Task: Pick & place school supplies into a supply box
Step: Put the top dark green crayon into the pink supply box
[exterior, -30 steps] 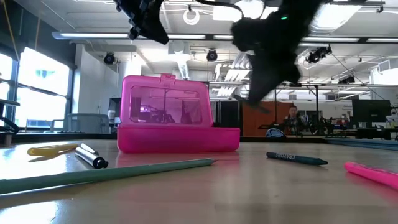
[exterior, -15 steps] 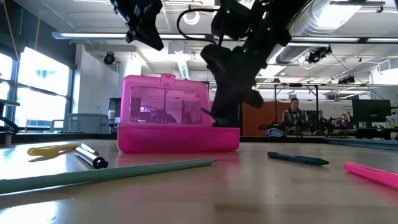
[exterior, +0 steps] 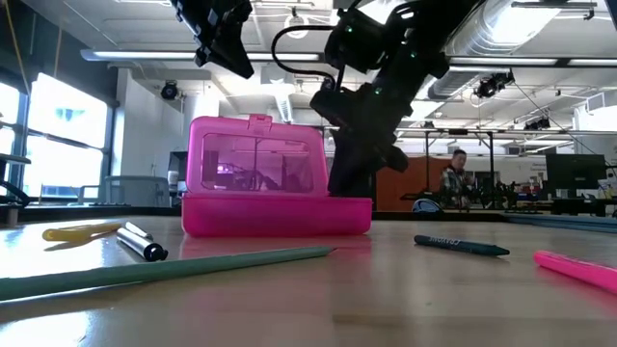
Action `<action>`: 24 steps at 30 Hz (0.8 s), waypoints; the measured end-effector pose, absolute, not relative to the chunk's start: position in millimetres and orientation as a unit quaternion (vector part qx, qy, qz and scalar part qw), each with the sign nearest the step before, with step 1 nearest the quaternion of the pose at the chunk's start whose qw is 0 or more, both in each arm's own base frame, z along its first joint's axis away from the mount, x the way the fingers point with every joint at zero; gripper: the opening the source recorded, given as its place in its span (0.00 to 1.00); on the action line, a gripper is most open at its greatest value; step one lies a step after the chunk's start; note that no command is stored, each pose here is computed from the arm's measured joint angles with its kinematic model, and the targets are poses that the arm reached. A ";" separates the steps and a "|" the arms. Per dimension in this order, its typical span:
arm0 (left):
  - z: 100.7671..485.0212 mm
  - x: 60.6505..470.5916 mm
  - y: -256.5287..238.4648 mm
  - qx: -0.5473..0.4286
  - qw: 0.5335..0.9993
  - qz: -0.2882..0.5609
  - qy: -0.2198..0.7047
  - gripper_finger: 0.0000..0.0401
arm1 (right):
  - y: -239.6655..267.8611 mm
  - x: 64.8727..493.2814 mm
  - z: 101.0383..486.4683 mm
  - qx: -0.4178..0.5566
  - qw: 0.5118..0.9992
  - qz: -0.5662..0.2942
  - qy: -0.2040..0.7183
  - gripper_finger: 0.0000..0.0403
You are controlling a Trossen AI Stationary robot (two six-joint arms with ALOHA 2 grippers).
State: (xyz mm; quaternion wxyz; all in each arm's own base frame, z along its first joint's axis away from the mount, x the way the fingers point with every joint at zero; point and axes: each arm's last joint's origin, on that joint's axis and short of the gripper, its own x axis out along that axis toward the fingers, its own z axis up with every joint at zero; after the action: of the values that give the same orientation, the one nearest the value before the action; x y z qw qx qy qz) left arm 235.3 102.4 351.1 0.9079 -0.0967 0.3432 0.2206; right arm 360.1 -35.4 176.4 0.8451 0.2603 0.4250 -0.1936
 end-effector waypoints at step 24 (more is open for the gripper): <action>350.9 235.4 102.2 -0.100 0.908 0.217 0.343 0.25 | 86.9 315.3 197.2 0.283 0.792 -0.193 0.505 0.26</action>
State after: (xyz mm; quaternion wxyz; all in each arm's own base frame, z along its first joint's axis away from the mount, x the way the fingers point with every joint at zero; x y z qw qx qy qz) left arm 235.4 102.2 350.9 0.9082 -0.1005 0.3433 0.2171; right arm 315.3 86.9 197.2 0.7921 0.2827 0.5055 -0.1929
